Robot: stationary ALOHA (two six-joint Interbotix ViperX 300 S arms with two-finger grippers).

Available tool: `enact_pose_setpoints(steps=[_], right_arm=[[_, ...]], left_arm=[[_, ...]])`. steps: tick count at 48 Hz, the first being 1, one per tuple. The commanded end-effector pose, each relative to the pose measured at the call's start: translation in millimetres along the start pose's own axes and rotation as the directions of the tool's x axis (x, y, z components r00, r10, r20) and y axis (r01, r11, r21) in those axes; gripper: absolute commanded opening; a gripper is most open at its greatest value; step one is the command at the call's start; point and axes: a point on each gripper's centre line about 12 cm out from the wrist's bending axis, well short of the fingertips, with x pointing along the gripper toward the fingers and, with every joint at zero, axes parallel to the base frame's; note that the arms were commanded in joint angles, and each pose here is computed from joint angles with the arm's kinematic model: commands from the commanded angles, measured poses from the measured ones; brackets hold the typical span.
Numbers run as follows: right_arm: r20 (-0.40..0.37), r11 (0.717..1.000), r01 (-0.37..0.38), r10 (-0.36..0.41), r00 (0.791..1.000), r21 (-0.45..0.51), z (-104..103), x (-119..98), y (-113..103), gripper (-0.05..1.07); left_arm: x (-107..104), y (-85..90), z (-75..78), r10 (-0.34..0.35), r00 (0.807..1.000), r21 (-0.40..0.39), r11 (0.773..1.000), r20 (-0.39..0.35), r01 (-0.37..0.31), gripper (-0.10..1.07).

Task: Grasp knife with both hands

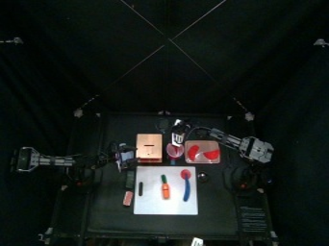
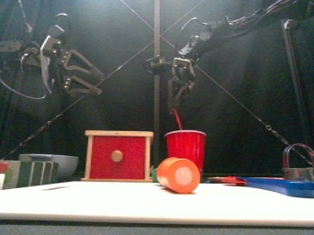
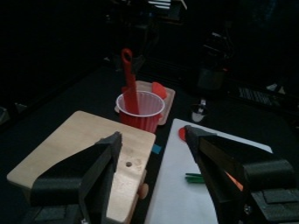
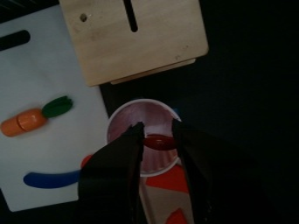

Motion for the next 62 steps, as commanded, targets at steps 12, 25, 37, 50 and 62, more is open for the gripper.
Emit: enact_pose_setpoints(steps=[12, 25, 37, 50, 62], right_arm=[[0.164, 0.984, 0.118, -0.140, 0.977, 0.134, -10, -74, 0, 0.54], [0.279, 0.961, 0.080, -0.156, 0.947, 0.265, -31, -102, 13, 0.54], [0.481, 0.899, -0.064, -0.170, 0.860, 0.433, -55, -113, 19, 0.54], [0.670, 0.761, -0.366, -0.119, 0.733, 0.536, -83, -73, 34, 0.54], [0.742, 0.716, -0.491, -0.056, 0.668, 0.496, -81, -49, 60, 0.54]], left_arm=[[4, -3.2, 9.7, -0.012, 0.999, 0.009, 1.000, 0.031, 0.012, 0.93], [5, -5.8, 11.8, -0.031, 0.999, 0.039, 0.999, 0.037, 0.030, 0.93], [12, -7.1, 15.3, -0.039, 0.998, 0.083, 0.996, 0.039, 0.036, 0.93], [35, -14.7, 13.4, -0.046, 0.999, 0.251, 0.967, 0.003, 0.043, 0.95], [63, -32.0, -4.1, -0.055, 0.997, 0.234, 0.970, -0.047, 0.065, 0.95]])
